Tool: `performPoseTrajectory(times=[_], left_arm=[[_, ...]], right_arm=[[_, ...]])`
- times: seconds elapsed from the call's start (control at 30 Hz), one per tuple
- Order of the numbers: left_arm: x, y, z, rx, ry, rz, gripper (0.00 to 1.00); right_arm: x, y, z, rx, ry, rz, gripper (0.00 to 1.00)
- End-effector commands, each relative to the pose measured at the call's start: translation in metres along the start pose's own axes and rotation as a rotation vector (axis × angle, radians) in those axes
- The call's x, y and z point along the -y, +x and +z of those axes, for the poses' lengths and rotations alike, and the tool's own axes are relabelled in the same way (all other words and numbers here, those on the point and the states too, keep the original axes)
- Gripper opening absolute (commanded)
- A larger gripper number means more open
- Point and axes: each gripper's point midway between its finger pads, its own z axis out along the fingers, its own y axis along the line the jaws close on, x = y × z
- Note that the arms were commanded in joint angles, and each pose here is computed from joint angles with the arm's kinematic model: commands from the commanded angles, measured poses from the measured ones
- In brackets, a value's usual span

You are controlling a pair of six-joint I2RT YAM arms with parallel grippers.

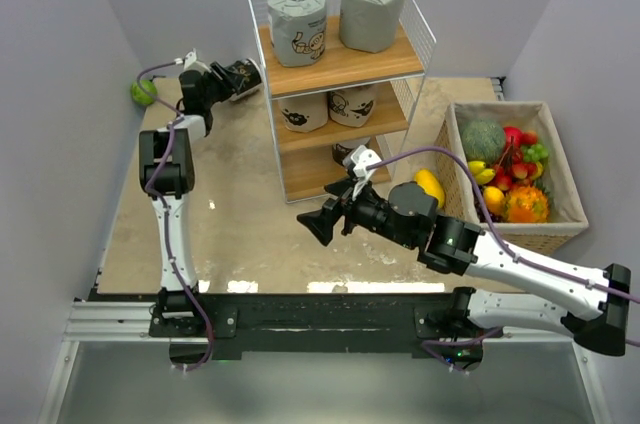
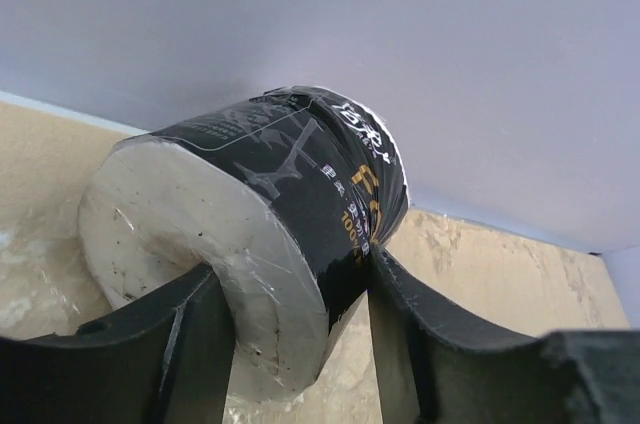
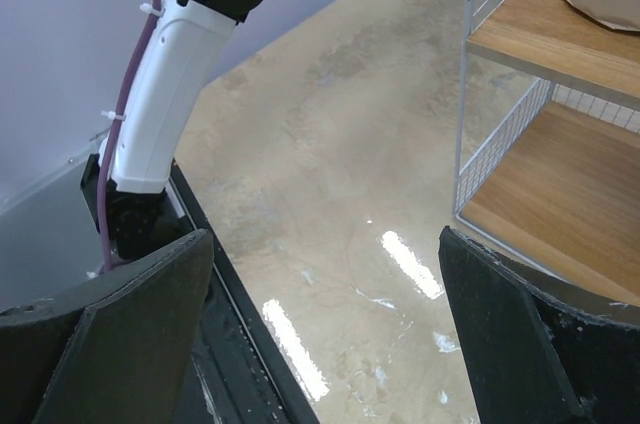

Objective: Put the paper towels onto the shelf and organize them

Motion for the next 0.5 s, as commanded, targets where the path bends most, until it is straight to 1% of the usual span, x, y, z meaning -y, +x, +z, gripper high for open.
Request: performPoseTrajectory(times=[0.0,0.03,0.07,0.1,0.13,0.17,0.2,0.23,0.27,0.3,0.33,0.37,0.4,0.43,0.47], left_arm=[[0.037,-0.036,-0.028,0.05,0.054,0.04,0.46],[0.038,-0.038,-0.035,0.048,0.047,0.039,0.45],[0.052,-0.052,-0.047,0.065,0.062,0.049,0.44],[0.045,-0.037,-0.058,0.032,0.044,0.033,0.43],[0.046,-0.038,-0.067,0.028,0.037,0.028,0.42],[0.062,-0.052,-0.082,0.047,0.052,0.035,0.42],[0.051,-0.032,-0.096,0.006,0.017,0.016,0.42],[0.052,-0.029,-0.107,-0.005,0.011,0.009,0.42],[0.069,-0.041,-0.123,0.015,0.03,0.021,0.42],[0.059,-0.018,-0.138,-0.042,-0.012,-0.007,0.41],[0.061,-0.012,-0.15,-0.06,-0.019,-0.013,0.4],[0.079,-0.023,-0.166,-0.047,-0.002,-0.005,0.38],[0.067,0.0,-0.184,-0.105,-0.057,-0.028,0.37],[0.083,-0.01,-0.202,-0.086,-0.046,-0.016,0.37],[0.072,0.007,-0.218,-0.115,-0.099,-0.031,0.37]], right_arm=[[0.001,-0.035,-0.001,0.078,0.043,0.022,0.97],[0.003,-0.031,-0.002,0.059,0.057,0.047,0.97],[0.006,-0.027,-0.004,0.042,0.076,0.06,0.97],[0.008,-0.024,-0.005,0.035,0.09,0.086,0.97],[0.01,-0.022,-0.007,0.029,0.099,0.098,0.97],[0.012,-0.019,-0.011,0.021,0.11,0.11,0.97],[0.014,-0.015,-0.013,0.012,0.122,0.138,0.97],[0.015,-0.011,-0.015,0.005,0.13,0.151,0.97],[0.016,-0.013,-0.021,0.011,0.132,0.164,0.97],[0.018,-0.007,-0.022,0.005,0.142,0.183,0.97],[0.018,-0.007,-0.026,0.007,0.148,0.201,0.97],[0.021,-0.002,-0.029,-0.006,0.164,0.215,0.98],[0.02,-0.006,-0.034,0.007,0.161,0.236,0.98],[0.02,-0.007,-0.038,0.01,0.16,0.244,0.98],[0.02,-0.005,-0.041,0.006,0.16,0.251,0.98]])
